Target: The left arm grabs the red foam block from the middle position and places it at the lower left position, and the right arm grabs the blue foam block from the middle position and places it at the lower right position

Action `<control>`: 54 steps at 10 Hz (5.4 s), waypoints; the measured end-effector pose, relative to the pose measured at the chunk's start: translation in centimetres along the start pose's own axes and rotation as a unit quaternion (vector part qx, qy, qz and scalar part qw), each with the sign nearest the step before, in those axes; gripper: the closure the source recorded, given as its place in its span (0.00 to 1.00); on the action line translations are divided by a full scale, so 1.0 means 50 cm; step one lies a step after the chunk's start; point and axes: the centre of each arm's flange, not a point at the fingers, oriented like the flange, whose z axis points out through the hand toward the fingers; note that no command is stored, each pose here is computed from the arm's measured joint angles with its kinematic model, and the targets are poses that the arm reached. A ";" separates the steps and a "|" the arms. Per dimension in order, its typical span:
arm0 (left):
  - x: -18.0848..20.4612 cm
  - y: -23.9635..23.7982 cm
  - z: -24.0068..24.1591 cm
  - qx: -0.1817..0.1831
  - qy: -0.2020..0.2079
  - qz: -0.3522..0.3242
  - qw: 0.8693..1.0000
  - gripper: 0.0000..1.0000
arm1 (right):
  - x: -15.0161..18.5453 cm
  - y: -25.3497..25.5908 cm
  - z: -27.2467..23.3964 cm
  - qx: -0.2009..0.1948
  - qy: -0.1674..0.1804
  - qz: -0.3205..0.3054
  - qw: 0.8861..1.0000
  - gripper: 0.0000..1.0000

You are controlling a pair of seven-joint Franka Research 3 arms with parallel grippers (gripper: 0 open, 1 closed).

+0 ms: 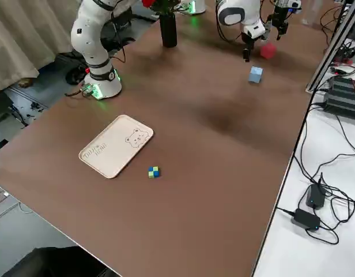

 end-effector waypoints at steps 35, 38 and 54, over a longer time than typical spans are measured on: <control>0.503 -0.989 -0.062 0.163 -0.089 -0.012 0.983 0.36 | 0.041 0.093 0.125 -0.060 -0.033 0.006 0.998 0.38; 0.537 -1.081 0.001 0.171 -0.070 -0.007 0.983 0.36 | 0.107 0.170 -0.041 -0.093 -0.070 0.039 0.992 0.38; 0.441 -0.550 -0.563 0.110 0.026 0.192 0.975 0.00 | -0.220 1.168 -0.588 -0.089 -0.296 -0.001 0.951 0.42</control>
